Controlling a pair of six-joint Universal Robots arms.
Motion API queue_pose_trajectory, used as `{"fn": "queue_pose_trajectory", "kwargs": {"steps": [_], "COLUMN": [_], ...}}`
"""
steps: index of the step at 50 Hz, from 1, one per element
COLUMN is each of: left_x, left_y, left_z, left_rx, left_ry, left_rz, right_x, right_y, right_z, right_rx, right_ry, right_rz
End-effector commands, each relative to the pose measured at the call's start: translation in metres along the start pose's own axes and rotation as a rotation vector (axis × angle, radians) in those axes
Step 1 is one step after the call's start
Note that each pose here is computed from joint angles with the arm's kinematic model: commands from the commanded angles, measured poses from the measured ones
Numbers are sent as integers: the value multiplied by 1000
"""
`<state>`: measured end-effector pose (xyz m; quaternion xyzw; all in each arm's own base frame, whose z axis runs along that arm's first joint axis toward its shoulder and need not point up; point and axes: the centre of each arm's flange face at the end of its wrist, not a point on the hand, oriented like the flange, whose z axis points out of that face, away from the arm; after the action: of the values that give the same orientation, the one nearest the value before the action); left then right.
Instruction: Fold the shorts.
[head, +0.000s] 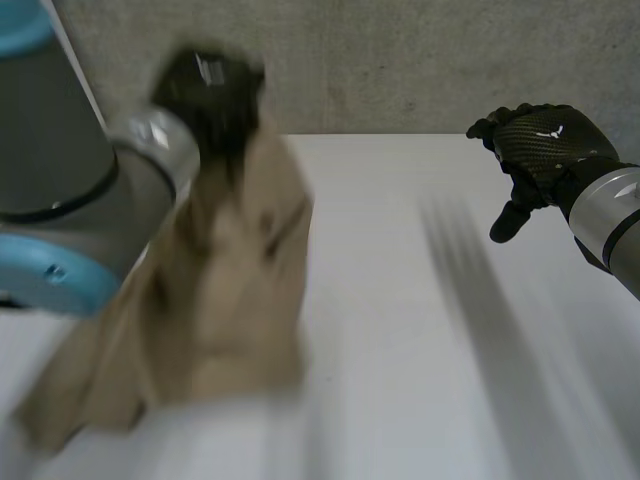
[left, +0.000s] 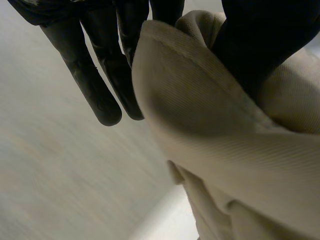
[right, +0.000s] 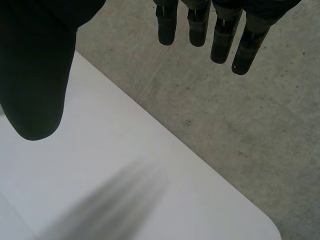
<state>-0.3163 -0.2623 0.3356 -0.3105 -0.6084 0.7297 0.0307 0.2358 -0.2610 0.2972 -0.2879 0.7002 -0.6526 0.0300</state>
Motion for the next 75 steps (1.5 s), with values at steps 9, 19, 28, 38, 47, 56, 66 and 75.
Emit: {"fn": "queue_pose_trajectory", "kwargs": {"steps": [9, 19, 28, 38, 47, 56, 66, 75], "left_x": [54, 97, 89, 34, 46, 58, 69, 83], "left_y": [-3, 80, 69, 62, 94, 110, 130, 152], "left_z": [-51, -95, -96, -70, -91, -97, -74, -60], "left_rx": [114, -208, -199, -162, -280, -277, -215, -247], "left_ry": [101, 319, 312, 130, 199, 321, 303, 329], "left_rz": [-65, -12, 52, 13, 21, -10, -14, -15], "right_x": [3, 4, 2, -26, -47, -72, -84, -79], "right_y": [-3, -3, -2, 29, 61, 104, 129, 130], "right_z": [1, 2, 4, 1, -16, -31, -30, -25], "right_rx": [19, 25, 27, -123, -234, -254, -253, -247], "right_ry": [15, 22, 13, -107, -214, -298, -295, -268], "right_rz": [-23, -25, -38, -173, -167, -103, -58, -53]}}
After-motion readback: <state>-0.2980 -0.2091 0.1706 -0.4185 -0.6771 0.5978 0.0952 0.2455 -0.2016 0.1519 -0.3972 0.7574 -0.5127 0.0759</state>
